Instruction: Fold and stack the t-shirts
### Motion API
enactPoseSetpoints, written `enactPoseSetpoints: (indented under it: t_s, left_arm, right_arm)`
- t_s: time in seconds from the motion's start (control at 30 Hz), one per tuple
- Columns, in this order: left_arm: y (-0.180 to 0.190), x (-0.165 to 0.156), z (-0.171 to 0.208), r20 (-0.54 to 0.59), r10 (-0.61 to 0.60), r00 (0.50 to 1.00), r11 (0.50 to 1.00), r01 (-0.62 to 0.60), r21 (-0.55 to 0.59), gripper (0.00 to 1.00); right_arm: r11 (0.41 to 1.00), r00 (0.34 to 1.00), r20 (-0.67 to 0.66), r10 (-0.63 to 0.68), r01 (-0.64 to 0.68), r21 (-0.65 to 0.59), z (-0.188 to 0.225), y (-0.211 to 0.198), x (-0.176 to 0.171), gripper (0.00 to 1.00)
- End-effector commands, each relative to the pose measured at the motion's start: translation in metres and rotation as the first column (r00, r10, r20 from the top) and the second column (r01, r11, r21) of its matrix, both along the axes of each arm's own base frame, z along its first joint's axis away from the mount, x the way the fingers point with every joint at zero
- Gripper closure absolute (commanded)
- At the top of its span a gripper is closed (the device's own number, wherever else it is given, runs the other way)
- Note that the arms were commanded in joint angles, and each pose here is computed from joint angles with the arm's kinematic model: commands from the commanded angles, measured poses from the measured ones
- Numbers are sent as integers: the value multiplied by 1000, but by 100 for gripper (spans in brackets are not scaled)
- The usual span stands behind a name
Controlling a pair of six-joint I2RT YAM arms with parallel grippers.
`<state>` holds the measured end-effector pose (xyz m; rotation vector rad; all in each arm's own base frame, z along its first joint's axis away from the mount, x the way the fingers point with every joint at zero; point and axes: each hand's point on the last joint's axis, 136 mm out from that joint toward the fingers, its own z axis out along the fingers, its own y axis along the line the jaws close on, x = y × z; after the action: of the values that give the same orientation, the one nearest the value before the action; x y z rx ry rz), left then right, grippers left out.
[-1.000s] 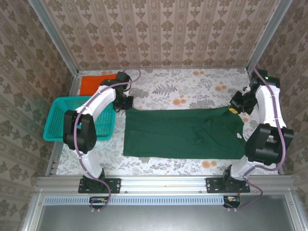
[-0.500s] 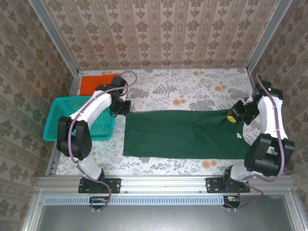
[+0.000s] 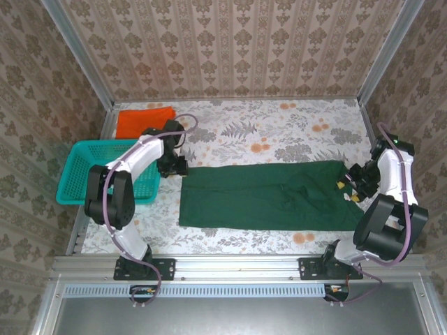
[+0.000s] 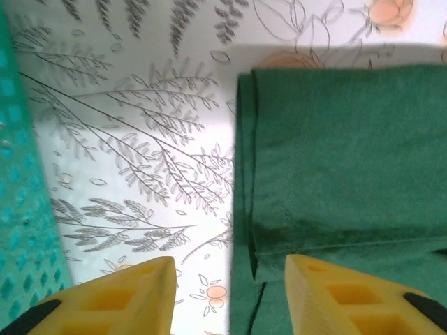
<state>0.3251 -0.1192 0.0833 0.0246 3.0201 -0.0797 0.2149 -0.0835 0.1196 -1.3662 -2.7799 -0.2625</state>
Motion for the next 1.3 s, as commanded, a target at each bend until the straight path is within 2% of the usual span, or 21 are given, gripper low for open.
enactPoseSetpoints:
  t_s: [0.0,0.07,0.17,0.27,0.4,0.53,0.63,0.83,1.0,1.17,1.27]
  left_arm:
    - [-4,22,24,72,-15,997,999,12,36,53]
    - [-19,32,27,85,-61,994,998,60,20,53]
    - [-42,43,25,75,-109,991,994,109,1,53]
    - [-64,46,13,33,-148,988,988,149,-26,54]
    - [-89,41,-14,-37,-192,981,981,191,-47,61]
    - [-90,37,-42,-106,-187,977,982,185,-25,64]
    - [-80,40,-56,-131,-177,975,982,183,39,64]
    - [-62,53,-77,-172,-105,979,985,126,116,64]
    - [-62,76,-79,-153,-103,983,977,129,171,64]
    - [-45,106,-67,-114,-66,991,968,92,236,63]
    - [-45,118,-51,-70,-56,996,969,71,235,56]
  right_arm:
    - [996,998,-36,-51,48,-81,-5,-18,-9,45]
    - [991,995,33,-95,97,-87,-3,-22,6,44]
    - [987,976,151,-155,158,-10,-10,-15,41,47]
    - [992,980,156,-123,124,4,-23,-10,67,53]
    - [998,988,138,-66,65,6,-48,-6,98,63]
    - [999,990,133,-42,43,-4,-68,-7,125,68]
    - [999,994,104,-26,28,-23,-82,-10,137,69]
    - [997,996,71,-45,50,-65,-98,-27,159,65]
    - [994,996,60,-65,70,-78,-103,-38,181,59]
    - [992,993,92,-77,85,-89,-95,-45,205,53]
    - [993,991,127,-43,56,-100,-79,-39,218,46]
